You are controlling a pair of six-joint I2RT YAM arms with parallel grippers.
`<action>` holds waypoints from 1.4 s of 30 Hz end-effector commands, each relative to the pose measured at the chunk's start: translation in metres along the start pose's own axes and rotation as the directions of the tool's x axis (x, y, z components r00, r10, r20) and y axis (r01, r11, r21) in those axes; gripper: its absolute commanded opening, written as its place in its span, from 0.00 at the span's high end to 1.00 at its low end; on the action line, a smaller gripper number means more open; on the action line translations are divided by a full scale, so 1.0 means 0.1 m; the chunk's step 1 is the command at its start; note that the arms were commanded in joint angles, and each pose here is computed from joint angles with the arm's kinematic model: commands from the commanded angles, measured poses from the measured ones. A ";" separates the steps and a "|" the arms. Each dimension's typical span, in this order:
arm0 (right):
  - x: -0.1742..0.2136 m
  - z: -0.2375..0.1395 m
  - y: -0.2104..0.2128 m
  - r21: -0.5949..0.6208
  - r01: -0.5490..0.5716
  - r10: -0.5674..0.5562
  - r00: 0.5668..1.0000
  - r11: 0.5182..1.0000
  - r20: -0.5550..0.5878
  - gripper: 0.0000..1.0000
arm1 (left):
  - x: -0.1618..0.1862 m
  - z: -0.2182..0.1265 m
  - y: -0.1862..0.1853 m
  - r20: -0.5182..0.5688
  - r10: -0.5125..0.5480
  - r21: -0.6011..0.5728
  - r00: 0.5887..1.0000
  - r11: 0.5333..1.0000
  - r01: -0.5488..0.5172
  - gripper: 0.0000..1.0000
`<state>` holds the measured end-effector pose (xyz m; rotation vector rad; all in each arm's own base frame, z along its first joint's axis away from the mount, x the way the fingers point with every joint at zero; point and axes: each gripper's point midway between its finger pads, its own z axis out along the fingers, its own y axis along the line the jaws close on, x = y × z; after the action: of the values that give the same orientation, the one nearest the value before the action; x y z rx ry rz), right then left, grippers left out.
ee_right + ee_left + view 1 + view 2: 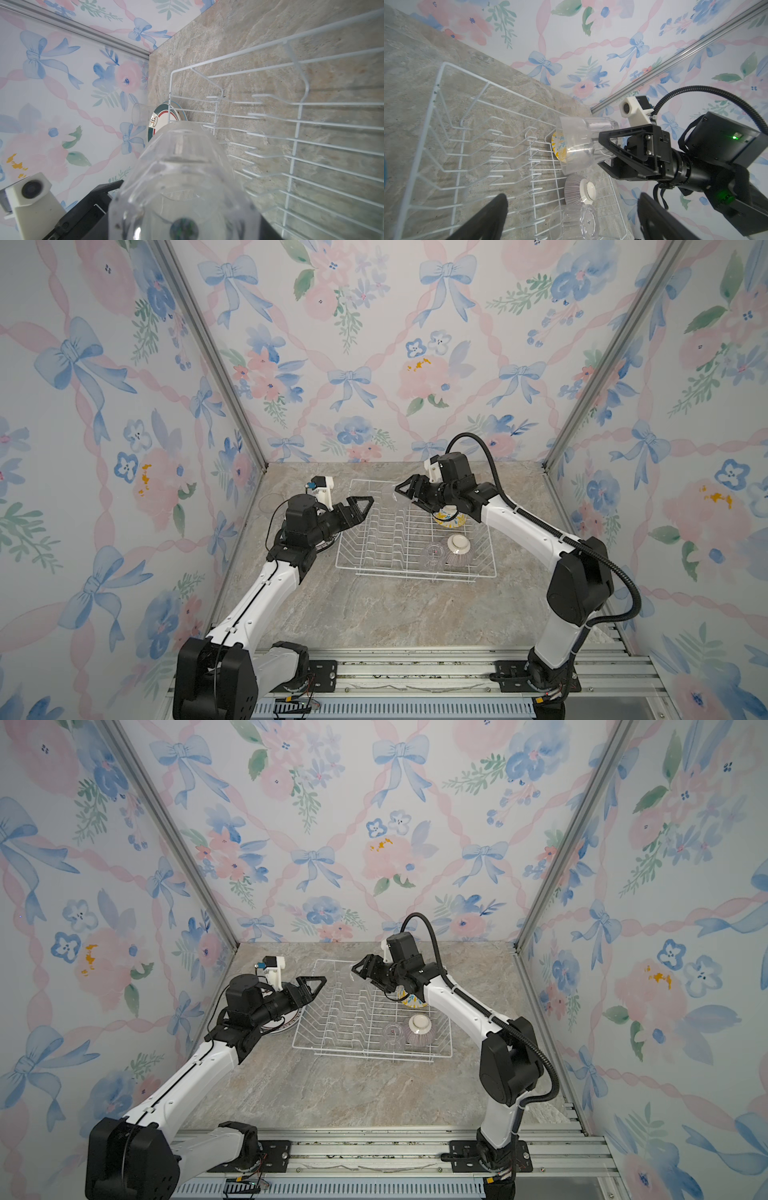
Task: Unload the mixed dishes from the dish rack
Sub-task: 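Hold the glass up with the right gripper while the left gripper grasps it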
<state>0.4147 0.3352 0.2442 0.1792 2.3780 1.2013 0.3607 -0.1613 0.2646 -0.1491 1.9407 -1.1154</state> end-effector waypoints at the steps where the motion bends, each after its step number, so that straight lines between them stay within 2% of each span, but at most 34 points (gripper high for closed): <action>1: -0.19 -0.20 0.47 -0.154 -0.013 0.019 0.999 0.988 0.039 0.51 | -0.21 0.08 -0.32 0.052 0.053 0.113 0.997 0.992 -0.059 0.03; 6: -0.24 -0.26 0.60 -0.229 -0.058 0.068 0.997 0.972 0.036 0.51 | -0.21 0.31 -0.43 0.025 0.080 0.179 0.997 0.980 -0.083 0.11; 11: -0.24 -0.31 0.61 -0.248 -0.078 0.088 0.996 0.966 0.031 0.51 | -0.14 0.49 -0.54 -0.009 0.104 0.254 0.995 0.962 -0.098 0.19; 20: -0.22 -0.41 0.70 -0.299 -0.108 0.117 0.993 0.948 0.010 0.50 | -0.06 0.60 -0.73 -0.005 0.147 0.347 0.989 0.928 -0.136 0.34; 26: -0.16 -0.38 0.77 -0.355 -0.151 0.142 0.989 0.922 -0.051 0.49 | -0.14 0.61 -0.85 0.043 0.166 0.393 0.985 0.904 -0.169 0.44; 30: -0.10 -0.36 0.77 -0.357 -0.156 0.140 0.988 0.921 -0.068 0.49 | -0.20 0.60 -0.94 0.066 0.175 0.413 0.982 0.891 -0.186 0.56; 32: -0.09 -0.37 0.77 -0.357 -0.153 0.138 0.988 0.922 -0.066 0.48 | -0.23 0.61 -0.95 0.072 0.175 0.414 0.982 0.890 -0.189 0.66; 35: -0.08 -0.39 0.77 -0.356 -0.151 0.138 0.989 0.922 -0.062 0.47 | -0.24 0.65 -0.93 0.070 0.157 0.404 0.985 0.898 -0.172 1.00; 42: -0.08 -0.44 0.76 -0.354 -0.144 0.137 0.990 0.924 -0.046 0.43 | -0.20 0.68 -0.84 0.065 0.141 0.382 0.988 0.911 -0.155 1.00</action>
<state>0.4087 0.3478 0.3186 0.3036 2.1651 1.6948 0.3886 -0.2492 0.3316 0.2118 1.6307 -1.4114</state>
